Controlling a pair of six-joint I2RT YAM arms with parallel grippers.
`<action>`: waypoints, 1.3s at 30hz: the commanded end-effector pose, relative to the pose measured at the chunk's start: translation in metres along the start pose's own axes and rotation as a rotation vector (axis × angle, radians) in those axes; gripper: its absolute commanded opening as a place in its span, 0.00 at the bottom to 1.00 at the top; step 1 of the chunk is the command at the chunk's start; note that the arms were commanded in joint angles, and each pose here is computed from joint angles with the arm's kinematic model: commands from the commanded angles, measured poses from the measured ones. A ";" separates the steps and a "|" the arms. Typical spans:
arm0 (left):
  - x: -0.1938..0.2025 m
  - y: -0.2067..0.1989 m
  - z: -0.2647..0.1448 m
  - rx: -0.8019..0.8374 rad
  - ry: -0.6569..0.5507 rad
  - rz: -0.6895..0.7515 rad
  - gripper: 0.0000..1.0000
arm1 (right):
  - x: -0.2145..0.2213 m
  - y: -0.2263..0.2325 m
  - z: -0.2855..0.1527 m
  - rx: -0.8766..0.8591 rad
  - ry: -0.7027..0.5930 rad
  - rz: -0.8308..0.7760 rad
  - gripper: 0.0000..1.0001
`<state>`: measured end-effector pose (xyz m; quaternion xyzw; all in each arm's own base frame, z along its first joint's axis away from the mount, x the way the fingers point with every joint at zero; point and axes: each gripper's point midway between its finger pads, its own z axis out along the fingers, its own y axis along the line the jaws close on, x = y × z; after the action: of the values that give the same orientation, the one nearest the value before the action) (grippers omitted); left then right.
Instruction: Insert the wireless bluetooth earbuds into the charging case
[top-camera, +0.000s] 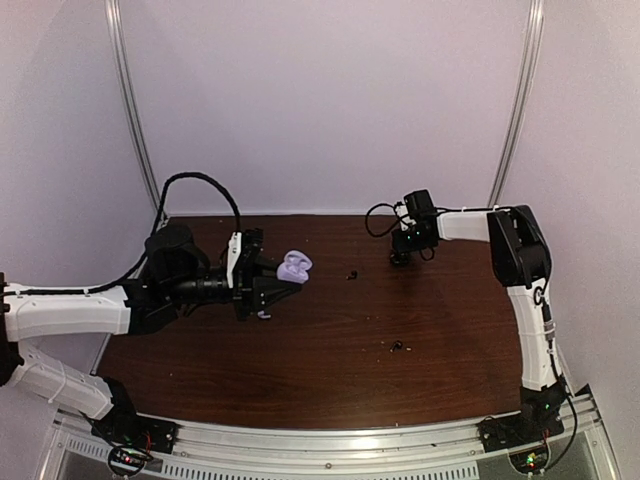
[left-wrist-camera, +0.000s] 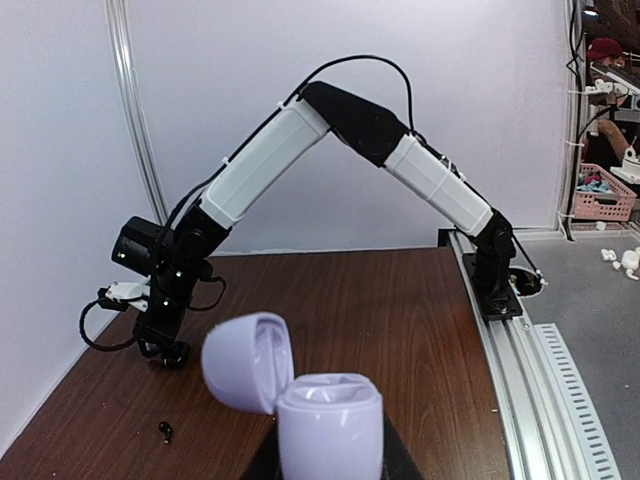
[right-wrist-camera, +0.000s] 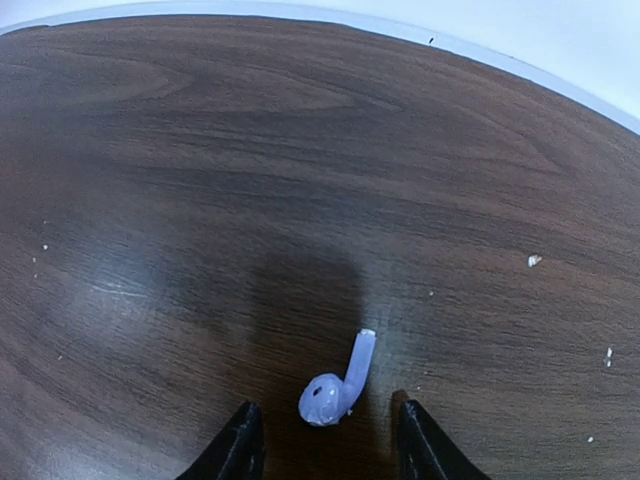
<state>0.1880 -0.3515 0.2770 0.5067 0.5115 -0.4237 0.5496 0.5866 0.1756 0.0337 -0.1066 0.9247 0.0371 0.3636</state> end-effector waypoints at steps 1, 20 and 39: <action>-0.009 0.002 -0.005 -0.018 -0.024 0.034 0.00 | -0.003 -0.008 0.005 0.009 0.018 0.016 0.46; -0.007 0.005 -0.003 -0.028 -0.007 0.036 0.00 | 0.006 -0.011 0.017 0.011 0.086 0.018 0.26; -0.011 0.012 -0.006 -0.059 -0.028 0.014 0.00 | -0.061 0.023 -0.066 -0.180 -0.142 -0.037 0.12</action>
<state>0.1922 -0.3497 0.2710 0.5049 0.5259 -0.4113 0.5471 0.5804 0.1815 0.0574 -0.1317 0.9225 0.0697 0.3560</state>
